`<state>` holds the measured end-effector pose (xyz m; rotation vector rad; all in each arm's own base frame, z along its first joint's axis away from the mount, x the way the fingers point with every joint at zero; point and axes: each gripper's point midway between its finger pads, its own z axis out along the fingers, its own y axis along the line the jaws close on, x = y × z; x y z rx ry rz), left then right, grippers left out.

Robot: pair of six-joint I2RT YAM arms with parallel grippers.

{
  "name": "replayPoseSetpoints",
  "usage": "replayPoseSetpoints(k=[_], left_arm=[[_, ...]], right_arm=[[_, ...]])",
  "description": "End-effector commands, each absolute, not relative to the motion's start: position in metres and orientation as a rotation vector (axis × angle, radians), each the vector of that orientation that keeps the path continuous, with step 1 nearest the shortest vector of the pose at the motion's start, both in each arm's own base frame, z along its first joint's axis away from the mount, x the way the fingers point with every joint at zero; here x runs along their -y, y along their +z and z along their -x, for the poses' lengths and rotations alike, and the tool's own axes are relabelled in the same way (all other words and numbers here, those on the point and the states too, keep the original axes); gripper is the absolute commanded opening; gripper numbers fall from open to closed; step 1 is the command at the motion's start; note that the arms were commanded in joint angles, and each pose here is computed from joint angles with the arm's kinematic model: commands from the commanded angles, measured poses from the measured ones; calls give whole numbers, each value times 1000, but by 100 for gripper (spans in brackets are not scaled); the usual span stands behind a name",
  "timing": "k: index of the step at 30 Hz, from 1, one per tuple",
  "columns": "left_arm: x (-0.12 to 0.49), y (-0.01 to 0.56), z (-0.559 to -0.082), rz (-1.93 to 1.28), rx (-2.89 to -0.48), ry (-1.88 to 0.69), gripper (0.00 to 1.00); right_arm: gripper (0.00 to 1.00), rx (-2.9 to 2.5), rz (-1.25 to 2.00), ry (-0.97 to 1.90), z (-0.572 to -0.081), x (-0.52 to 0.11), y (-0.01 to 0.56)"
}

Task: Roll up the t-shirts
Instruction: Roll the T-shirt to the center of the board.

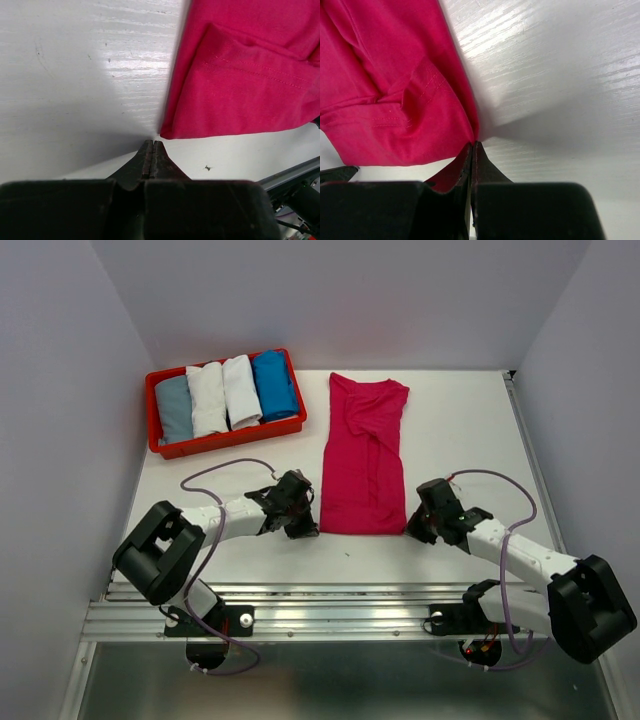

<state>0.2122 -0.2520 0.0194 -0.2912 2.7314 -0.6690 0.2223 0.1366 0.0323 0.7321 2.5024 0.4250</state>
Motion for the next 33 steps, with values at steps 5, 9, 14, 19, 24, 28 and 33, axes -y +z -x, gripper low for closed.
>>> replayPoseSetpoints(k=[5, 9, 14, 19, 24, 28, 33], left_arm=[[262, 43, -224, 279, -2662, -751, 30], [265, 43, -227, 288, -2652, -762, 56], [269, 40, -229, 300, -2652, -777, 56], [274, 35, -234, 299, -2653, -780, 47], [276, 30, -234, 289, -2670, -776, 40], [275, 30, -235, 287, -2670, -771, 25], [273, 38, -232, 278, -2686, -752, 0]], right_arm=[[1, -2487, -718, 408, -230, -135, 40], [1, -2477, -716, 412, -231, -135, 42], [1, -2479, -715, 415, -231, -136, 42], [1, -2481, -713, 413, -232, -136, 42], [1, -2478, -712, 418, -232, -137, 43], [1, -2479, -710, 419, -232, -137, 44], [1, -2481, -697, 414, -232, -136, 48]])
